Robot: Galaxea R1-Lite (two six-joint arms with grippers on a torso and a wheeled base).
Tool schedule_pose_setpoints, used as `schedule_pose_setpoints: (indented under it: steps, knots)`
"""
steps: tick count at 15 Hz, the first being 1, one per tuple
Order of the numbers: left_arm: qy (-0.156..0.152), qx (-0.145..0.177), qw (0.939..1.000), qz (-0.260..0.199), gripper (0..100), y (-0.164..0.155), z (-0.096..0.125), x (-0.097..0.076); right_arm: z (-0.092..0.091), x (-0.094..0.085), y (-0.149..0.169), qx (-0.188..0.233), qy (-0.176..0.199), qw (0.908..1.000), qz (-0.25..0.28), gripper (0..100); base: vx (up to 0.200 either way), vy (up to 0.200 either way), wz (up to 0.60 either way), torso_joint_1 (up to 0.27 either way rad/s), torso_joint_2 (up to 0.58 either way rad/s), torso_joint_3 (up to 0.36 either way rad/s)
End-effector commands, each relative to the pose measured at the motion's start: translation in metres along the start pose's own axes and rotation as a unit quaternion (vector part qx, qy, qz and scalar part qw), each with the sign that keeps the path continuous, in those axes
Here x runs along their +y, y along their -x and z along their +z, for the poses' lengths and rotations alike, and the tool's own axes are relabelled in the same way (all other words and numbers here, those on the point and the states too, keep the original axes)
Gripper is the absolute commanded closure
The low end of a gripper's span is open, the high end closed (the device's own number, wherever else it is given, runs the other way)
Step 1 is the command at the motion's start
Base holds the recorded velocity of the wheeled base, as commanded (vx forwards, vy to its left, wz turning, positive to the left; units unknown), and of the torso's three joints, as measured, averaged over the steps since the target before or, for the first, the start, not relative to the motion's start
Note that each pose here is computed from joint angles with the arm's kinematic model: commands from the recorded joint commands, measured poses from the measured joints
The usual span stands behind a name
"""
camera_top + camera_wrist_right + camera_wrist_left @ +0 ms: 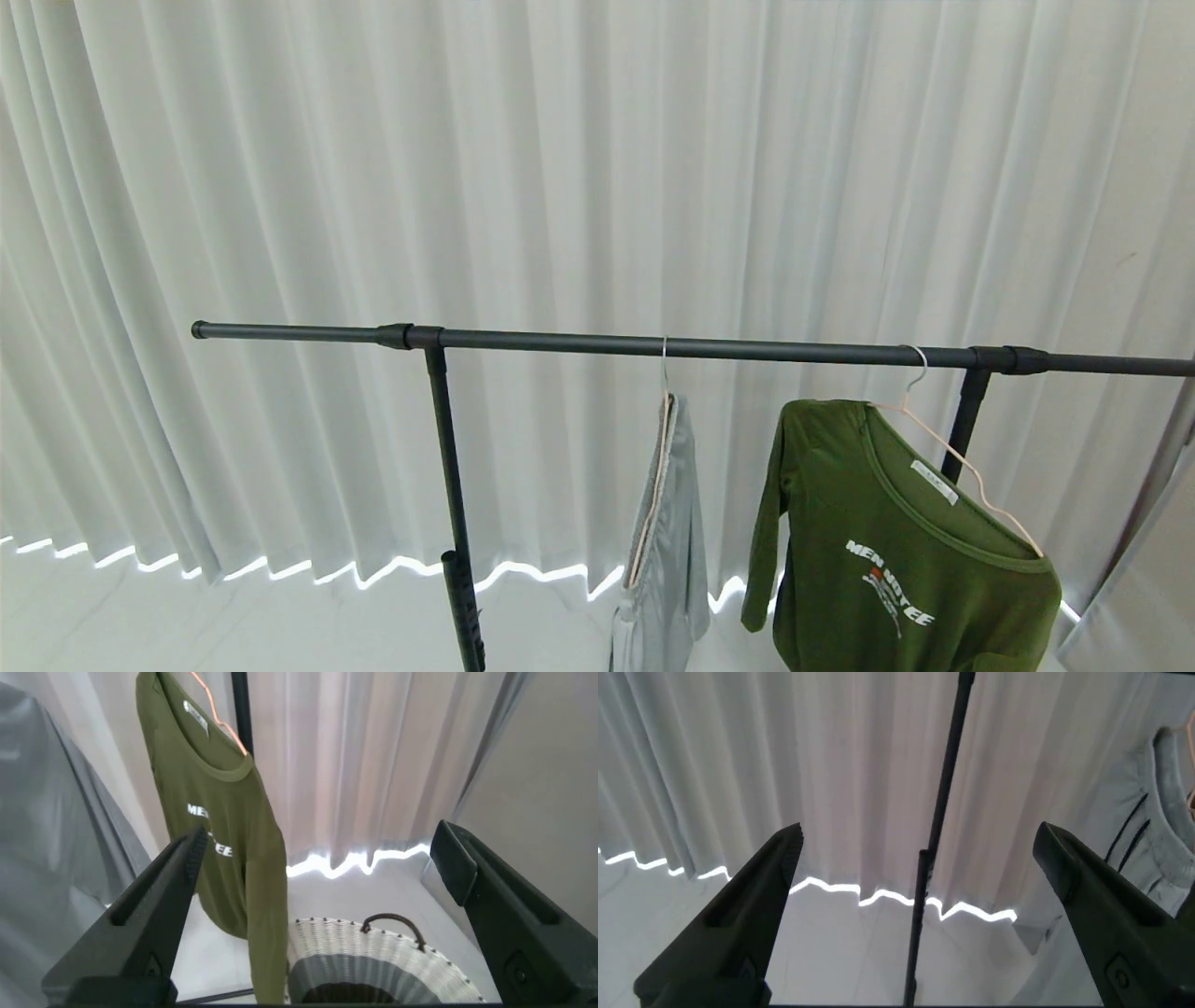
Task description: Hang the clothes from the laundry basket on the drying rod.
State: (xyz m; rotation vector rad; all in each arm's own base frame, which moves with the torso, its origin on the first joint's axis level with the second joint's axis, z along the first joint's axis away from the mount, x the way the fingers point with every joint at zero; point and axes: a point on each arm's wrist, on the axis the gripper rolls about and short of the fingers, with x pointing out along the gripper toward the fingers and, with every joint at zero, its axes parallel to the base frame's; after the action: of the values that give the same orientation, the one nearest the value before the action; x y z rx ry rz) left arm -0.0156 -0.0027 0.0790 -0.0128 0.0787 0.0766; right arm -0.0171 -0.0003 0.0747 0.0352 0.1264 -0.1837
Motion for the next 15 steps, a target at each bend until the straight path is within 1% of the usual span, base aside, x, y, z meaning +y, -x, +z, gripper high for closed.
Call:
schedule_pose_setpoints:
  steps: [1,2,3,4,5,8,15]
  knots:
    - [0.003,0.002,0.9999,0.012,0,-0.0004,-0.0004,0.0006,-0.0006,0.0000,-0.0005,0.006,-0.001,1.0000,0.000,0,0.000,0.000,0.00,0.000,0.00,0.000]
    - [0.013,0.001,0.9986,0.052,0,-0.0003,-0.0004,0.0023,-0.0006,0.0000,-0.0005,0.006,-0.001,1.0000,0.000,0,0.000,0.000,0.00,0.000,0.00,0.000]
    - [0.019,-0.001,0.9971,0.074,0,-0.0001,-0.0003,0.0033,-0.0006,0.0000,-0.0005,0.006,-0.001,1.0000,0.000,0,0.000,0.000,0.00,0.000,0.00,0.000]
    - [0.019,-0.001,0.9968,0.078,0,-0.0001,-0.0003,0.0035,-0.0006,0.0000,-0.0005,0.006,-0.003,1.0000,0.000,0,0.000,0.000,0.00,0.000,0.00,0.000]
    - [0.014,0.003,0.9956,0.092,0,0.0000,-0.0010,0.0041,-0.0006,0.0000,-0.0005,0.006,-0.003,1.0000,0.000,0,0.000,0.000,0.00,0.000,0.00,0.000]
    - [0.015,0.017,0.9955,0.092,0,0.0001,-0.0039,0.0041,-0.0006,-0.0001,-0.0005,0.006,-0.013,0.9999,-0.001,0,0.000,0.000,0.00,0.000,0.00,0.000]
    - [0.015,0.017,0.9955,0.092,0,0.0001,-0.0039,0.0041,-0.0006,-0.0001,-0.0005,0.006,-0.012,0.9999,-0.001,0,0.000,0.000,0.00,0.000,0.00,0.000]
